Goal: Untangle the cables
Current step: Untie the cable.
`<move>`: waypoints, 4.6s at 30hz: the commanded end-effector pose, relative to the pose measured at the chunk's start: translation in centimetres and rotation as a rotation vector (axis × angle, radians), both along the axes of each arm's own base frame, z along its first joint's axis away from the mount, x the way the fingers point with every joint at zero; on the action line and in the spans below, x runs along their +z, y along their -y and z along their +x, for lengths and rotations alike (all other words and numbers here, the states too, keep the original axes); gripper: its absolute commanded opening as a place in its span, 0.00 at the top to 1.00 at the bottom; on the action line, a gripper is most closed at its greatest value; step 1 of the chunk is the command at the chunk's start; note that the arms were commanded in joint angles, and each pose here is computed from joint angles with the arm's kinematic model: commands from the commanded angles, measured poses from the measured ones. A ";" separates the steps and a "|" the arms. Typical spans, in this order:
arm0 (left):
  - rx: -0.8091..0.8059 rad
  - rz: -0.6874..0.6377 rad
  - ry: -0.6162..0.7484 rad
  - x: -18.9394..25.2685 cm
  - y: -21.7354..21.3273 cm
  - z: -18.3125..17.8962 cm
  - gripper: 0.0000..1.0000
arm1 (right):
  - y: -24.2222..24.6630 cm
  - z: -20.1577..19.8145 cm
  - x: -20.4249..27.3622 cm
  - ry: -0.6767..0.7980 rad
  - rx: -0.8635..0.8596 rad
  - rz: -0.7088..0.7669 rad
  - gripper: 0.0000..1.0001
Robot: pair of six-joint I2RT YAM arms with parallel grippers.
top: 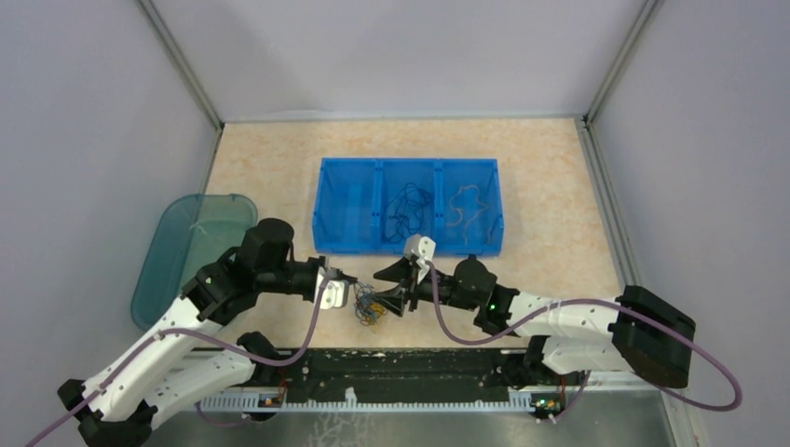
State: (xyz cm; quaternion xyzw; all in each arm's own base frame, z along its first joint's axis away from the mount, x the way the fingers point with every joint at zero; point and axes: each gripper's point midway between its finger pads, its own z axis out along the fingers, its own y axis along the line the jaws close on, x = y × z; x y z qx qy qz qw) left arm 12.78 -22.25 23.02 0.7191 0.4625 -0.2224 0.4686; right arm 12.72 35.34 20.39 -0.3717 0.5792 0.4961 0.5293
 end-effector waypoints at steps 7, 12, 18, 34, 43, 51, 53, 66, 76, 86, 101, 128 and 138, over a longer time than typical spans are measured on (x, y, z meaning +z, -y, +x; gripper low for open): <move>-0.071 -0.041 0.040 1.1 0.5 -0.8 1.00 | -1.1 1.1 2.6 0.123 0.000 0.000 0.55; -0.081 -0.042 0.038 1.1 0.6 -1.0 1.00 | -1.7 1.1 3.3 0.128 0.014 0.018 0.63; -0.083 -0.039 0.040 0.9 0.6 -0.9 1.00 | -2.5 0.4 4.1 0.104 0.067 0.047 0.72; 0.027 -0.030 0.019 -0.8 -0.4 -0.2 0.14 | 0.1 1.5 7.6 0.153 -0.048 0.055 1.00; 0.124 -0.117 -0.340 -0.5 2.1 -0.9 0.19 | 0.5 0.8 11.7 0.145 -0.034 0.191 1.00; 0.140 -0.262 -0.462 1.3 3.6 -1.4 0.53 | 1.5 0.0 14.3 0.130 -0.028 0.283 1.00; 0.135 -0.270 -0.488 1.7 3.9 -1.4 0.60 | 1.7 -0.1 14.7 0.128 -0.024 0.303 1.00; 0.110 -0.316 -0.500 3.4 5.2 -0.8 0.99 | 2.0 -0.5 15.7 0.092 -0.013 0.361 1.00; 0.056 -0.289 -0.423 5.8 5.0 -0.9 0.99 | 4.4 0.5 11.1 0.020 -0.085 0.307 0.22; 0.002 -0.330 -0.429 7.9 5.7 -1.4 0.99 | 2.3 -0.5 8.6 0.019 0.026 0.250 0.24; -0.067 -0.425 -0.312 15.8 6.2 -1.3 0.99 | -2.2 1.8 4.1 -0.090 0.007 0.259 0.48; -0.106 -0.689 0.248 35.5 4.7 0.1 0.99 | -1.4 1.8 -7.1 -0.211 -0.069 0.094 0.41; -0.043 -0.921 0.472 44.5 1.3 -0.9 1.00 | -0.5 1.6 -10.0 -0.264 -0.097 0.056 0.39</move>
